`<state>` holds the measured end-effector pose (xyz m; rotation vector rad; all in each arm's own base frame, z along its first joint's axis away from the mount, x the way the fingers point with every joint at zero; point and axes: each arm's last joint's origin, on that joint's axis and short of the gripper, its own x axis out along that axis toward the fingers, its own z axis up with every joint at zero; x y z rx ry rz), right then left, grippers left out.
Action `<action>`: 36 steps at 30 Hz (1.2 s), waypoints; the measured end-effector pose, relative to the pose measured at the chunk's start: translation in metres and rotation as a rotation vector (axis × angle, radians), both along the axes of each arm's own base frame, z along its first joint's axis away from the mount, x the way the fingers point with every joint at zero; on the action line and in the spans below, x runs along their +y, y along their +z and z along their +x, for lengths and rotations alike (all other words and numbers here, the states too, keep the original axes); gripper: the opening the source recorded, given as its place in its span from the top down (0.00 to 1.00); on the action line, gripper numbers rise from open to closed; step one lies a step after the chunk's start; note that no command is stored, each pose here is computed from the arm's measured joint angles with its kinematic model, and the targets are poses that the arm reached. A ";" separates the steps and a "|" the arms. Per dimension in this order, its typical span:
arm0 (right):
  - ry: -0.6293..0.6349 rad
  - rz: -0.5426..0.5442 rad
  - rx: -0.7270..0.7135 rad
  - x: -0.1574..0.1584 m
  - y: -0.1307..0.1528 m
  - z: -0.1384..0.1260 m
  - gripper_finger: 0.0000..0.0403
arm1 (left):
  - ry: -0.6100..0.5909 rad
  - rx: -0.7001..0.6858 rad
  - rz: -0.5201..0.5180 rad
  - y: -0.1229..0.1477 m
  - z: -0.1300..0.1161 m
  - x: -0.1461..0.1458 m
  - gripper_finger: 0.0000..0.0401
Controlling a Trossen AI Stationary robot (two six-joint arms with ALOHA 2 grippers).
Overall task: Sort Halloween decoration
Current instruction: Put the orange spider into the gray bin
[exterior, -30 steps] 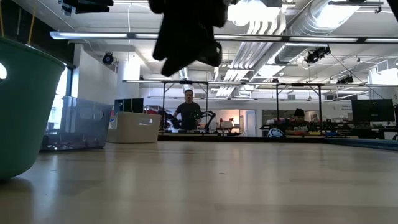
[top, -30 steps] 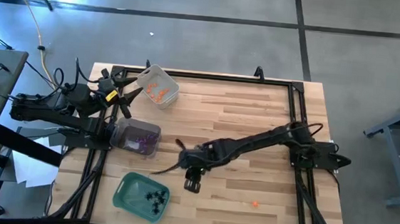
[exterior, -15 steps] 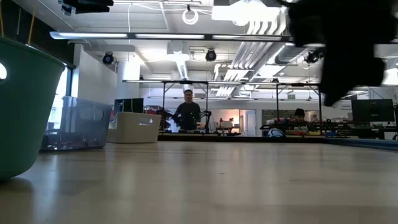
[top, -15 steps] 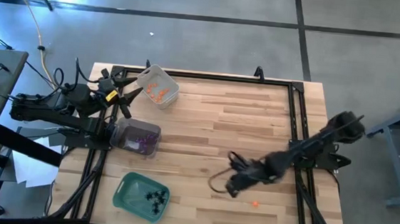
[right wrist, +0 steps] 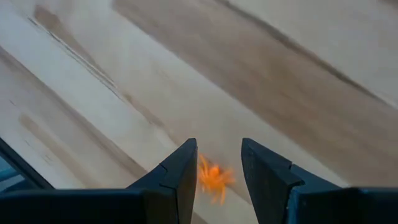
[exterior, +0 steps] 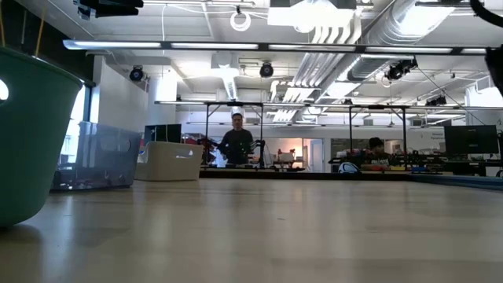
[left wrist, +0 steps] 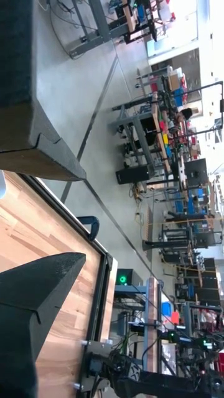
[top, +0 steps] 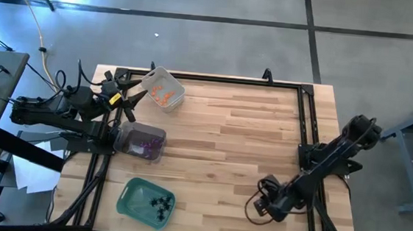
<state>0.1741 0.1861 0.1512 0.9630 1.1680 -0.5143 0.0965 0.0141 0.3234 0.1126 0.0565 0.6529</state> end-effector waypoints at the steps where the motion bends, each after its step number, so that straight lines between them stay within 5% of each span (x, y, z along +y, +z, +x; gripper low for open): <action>1: 0.004 0.009 0.010 0.002 -0.001 -0.002 0.70 | 0.000 0.000 0.000 0.000 0.000 0.000 0.54; 22: 0.053 0.035 0.021 0.024 -0.021 -0.006 0.70 | 0.000 0.000 0.000 0.000 0.000 0.000 0.54; 32: 0.067 0.026 0.006 0.025 -0.022 -0.005 0.98 | 0.000 0.000 0.000 0.000 0.000 0.000 0.54; 36: 0.072 0.021 -0.007 0.025 -0.022 -0.004 0.98 | 0.000 0.000 0.000 0.000 0.000 0.000 0.54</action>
